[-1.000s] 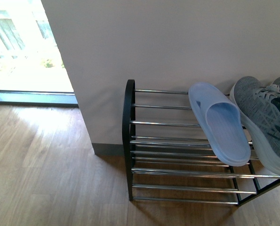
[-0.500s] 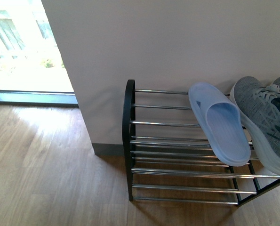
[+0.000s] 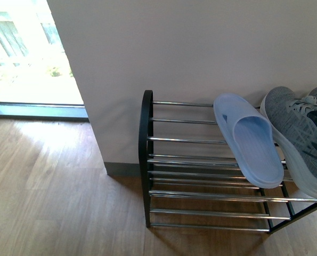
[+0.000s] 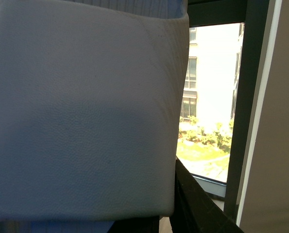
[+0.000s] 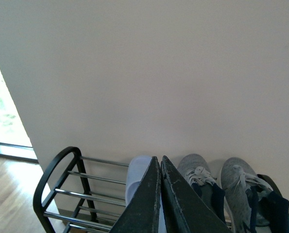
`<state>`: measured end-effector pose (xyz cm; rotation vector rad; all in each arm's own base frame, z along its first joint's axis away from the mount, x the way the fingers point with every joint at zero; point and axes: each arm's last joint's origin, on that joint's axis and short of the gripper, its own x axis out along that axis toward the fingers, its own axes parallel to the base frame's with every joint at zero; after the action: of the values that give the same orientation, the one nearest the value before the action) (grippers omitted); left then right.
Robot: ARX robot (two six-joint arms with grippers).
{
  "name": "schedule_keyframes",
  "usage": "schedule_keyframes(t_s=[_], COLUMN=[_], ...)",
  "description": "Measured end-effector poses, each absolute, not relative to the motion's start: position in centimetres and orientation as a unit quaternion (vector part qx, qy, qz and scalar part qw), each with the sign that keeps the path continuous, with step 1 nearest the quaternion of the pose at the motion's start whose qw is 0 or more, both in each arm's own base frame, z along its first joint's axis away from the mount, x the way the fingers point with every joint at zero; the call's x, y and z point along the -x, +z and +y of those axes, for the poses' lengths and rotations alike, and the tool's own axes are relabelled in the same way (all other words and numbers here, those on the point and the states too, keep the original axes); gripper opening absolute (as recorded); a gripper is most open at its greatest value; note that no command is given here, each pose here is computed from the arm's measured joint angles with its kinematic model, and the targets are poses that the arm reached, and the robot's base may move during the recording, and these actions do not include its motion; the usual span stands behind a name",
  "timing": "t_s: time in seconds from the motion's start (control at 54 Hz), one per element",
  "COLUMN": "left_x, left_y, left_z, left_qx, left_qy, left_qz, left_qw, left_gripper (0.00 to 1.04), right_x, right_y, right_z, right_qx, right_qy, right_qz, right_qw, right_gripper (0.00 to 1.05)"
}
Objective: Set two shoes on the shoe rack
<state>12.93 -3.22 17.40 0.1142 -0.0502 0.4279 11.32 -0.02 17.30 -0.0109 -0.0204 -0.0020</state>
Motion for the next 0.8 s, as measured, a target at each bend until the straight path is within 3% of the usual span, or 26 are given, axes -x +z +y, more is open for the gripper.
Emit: schedule_keyframes(t_s=[0.796], left_x=[-12.9], left_y=[17.4], left_z=[-3.2], left_qx=[-0.057], left_qy=[0.212], left_qz=[-0.025], left_qw=[0.975], left_gripper=[0.02], right_x=[-9.7], right_y=[17.0], right_z=[0.0], right_qx=[0.005], right_qy=[-0.001], right_qz=[-0.008], right_qw=[1.0], right_gripper=[0.04])
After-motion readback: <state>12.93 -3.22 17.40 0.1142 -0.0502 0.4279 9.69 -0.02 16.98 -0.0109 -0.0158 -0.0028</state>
